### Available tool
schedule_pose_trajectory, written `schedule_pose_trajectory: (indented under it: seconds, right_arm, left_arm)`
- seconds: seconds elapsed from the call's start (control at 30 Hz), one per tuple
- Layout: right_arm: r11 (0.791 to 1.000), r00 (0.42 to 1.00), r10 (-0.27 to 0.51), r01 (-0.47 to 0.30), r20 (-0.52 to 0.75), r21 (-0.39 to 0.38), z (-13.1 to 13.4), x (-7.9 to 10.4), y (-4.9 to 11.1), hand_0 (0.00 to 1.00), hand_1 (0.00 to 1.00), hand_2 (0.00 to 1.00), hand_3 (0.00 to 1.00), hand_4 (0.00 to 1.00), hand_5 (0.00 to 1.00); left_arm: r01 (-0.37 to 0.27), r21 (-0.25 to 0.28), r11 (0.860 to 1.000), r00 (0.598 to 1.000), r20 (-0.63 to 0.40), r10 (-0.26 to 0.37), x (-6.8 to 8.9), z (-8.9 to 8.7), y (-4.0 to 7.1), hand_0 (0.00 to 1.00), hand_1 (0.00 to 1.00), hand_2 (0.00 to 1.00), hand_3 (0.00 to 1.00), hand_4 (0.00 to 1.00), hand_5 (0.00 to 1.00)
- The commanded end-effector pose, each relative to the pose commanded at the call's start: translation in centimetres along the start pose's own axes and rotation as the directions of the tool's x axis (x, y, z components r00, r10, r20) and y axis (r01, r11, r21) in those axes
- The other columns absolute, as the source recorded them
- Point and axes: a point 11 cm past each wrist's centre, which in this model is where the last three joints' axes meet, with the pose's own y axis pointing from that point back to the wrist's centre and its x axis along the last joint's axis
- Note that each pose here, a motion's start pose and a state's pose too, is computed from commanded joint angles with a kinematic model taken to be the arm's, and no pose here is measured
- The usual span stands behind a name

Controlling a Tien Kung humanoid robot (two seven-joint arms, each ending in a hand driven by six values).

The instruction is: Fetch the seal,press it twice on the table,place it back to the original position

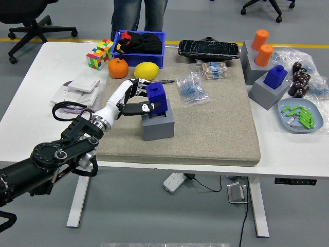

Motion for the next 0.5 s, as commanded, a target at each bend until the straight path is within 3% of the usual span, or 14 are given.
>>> schedule_pose_trajectory:
  seconds: [0.5]
  right_arm:
    - [1.000, 1.000, 0.002, -0.002, 0.004, -0.001, 0.15, 0.11, 0.01, 0.730, 0.683, 0.652, 0.616, 0.719, 0.516]
  left_arm:
    - [0.045, 0.011, 0.999, 0.998, 0.037, -0.046, 0.22, 0.05, 0.45, 0.625, 0.500, 0.463, 0.574, 0.760, 0.002]
